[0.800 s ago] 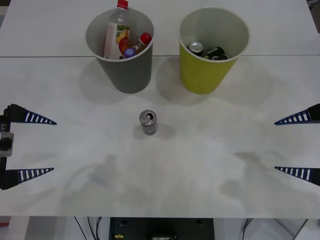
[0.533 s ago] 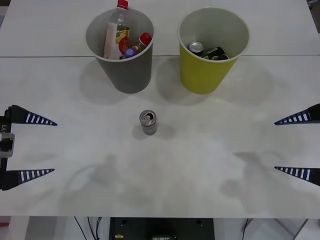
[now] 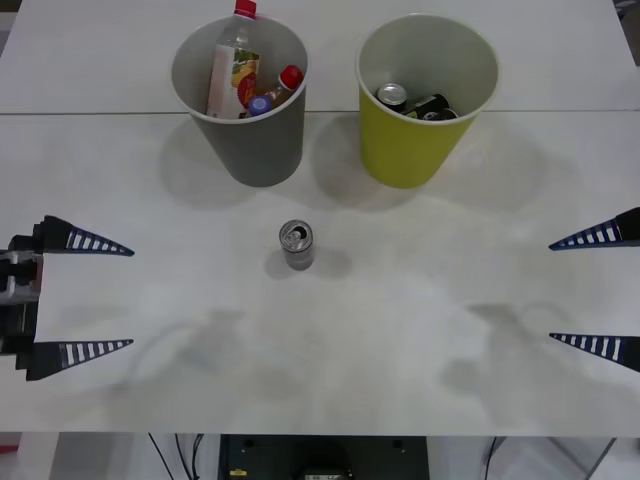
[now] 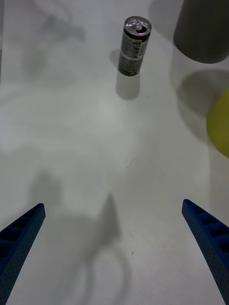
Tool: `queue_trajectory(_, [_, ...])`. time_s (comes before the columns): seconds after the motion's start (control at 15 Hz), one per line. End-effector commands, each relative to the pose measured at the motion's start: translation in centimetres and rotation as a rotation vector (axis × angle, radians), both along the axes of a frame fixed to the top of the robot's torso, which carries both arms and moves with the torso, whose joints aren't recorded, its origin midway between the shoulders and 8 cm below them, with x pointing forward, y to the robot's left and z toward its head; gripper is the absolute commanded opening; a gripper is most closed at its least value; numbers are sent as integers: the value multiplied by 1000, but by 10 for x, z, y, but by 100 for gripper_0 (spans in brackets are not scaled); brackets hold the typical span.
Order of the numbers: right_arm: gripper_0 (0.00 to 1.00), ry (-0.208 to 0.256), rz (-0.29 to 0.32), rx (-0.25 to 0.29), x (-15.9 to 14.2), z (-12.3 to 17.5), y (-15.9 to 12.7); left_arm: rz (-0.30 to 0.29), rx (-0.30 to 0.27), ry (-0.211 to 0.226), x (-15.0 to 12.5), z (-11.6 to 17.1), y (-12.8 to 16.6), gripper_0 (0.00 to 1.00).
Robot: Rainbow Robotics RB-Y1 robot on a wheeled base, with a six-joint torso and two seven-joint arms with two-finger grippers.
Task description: Put the can into the green bin and the plastic bottle into the gray bin
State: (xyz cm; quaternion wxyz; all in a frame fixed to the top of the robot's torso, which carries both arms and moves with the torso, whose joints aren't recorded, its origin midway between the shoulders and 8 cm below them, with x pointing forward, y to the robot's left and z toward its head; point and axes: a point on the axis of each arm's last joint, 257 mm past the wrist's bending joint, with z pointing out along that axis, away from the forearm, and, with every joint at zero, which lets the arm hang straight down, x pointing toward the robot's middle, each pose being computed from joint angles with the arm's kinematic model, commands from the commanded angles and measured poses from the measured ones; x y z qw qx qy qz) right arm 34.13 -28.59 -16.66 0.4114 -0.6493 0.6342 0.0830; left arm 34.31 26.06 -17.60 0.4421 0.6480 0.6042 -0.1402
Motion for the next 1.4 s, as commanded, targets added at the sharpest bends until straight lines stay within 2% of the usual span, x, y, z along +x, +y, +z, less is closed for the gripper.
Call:
queue_trajectory(0.07, [100,0,0,0,0,0,0,28,-125,74,12,-6,-12,100])
queue_trajectory(0.2, [100,0,0,0,0,0,0,53,-182,100,21,-12,-20,100])
queue_trajectory(0.33, [100,0,0,0,0,0,0,65,-218,102,28,-20,-29,100])
queue_trajectory(0.4, [100,0,0,0,0,0,0,62,-233,78,33,-23,-33,100])
queue_trajectory(0.67, [100,0,0,0,0,0,0,67,-288,48,53,-44,-44,100])
queue_trajectory(1.13, [100,0,0,0,0,0,0,89,-390,17,79,-75,-64,100])
queue_trajectory(1.4, [100,0,0,0,0,0,0,124,-456,27,94,-84,-82,100])
